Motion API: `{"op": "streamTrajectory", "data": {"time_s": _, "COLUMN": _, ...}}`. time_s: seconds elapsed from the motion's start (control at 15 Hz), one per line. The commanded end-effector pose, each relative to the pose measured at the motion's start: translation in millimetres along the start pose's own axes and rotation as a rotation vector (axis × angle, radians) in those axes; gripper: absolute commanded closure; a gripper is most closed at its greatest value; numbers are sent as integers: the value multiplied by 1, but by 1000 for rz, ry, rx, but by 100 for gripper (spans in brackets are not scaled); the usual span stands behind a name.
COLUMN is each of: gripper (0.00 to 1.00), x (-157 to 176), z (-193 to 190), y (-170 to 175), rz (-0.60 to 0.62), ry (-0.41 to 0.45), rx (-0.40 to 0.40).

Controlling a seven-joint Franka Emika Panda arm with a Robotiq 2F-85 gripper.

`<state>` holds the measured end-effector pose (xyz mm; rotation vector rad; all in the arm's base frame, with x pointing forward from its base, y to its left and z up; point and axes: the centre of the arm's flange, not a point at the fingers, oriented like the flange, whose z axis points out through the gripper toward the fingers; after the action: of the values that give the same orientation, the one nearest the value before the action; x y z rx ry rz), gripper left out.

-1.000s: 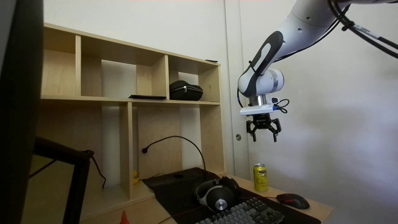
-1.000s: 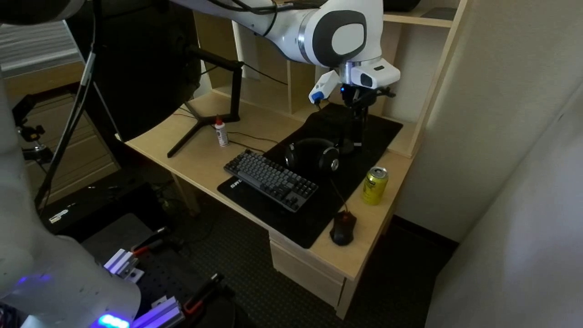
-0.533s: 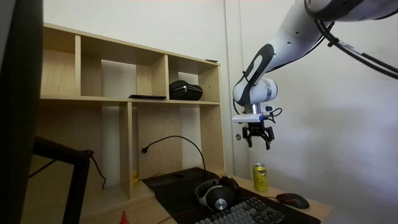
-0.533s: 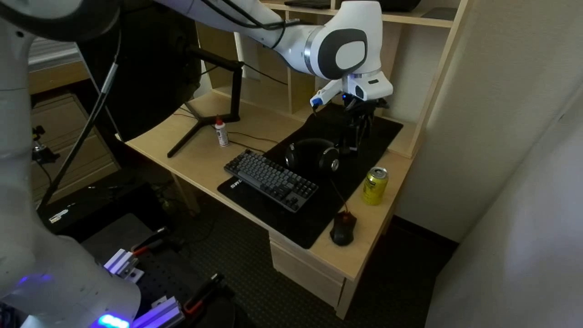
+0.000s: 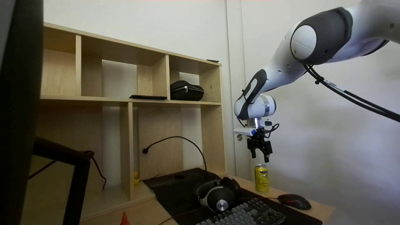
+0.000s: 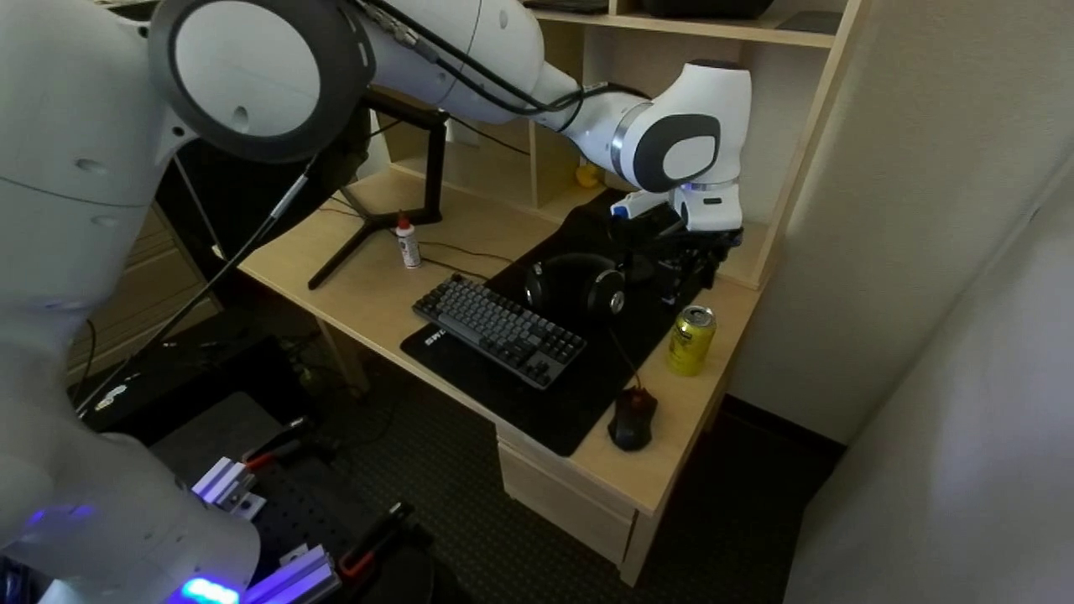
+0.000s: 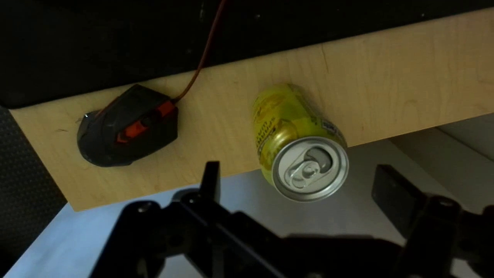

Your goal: Move the glue forward then move the can from right to left.

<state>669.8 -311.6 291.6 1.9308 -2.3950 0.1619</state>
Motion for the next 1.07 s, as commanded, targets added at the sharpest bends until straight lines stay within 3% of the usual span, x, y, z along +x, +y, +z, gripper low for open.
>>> {"op": "streamTrajectory", "data": {"time_s": 0.0, "gripper": 0, "x": -1, "z": -1, "y": 0, "rz": -1, "ry": 0, "rx": 1}}
{"op": "streamTrajectory", "data": {"time_s": 0.6, "gripper": 0, "x": 29, "z": 31, "y": -15, "rz": 126, "ry": -50, "rx": 1}}
{"op": "streamTrajectory", "data": {"time_s": 1.0, "gripper": 0, "x": 34, "z": 49, "y": -23, "rz": 142, "ry": -96, "rx": 25}}
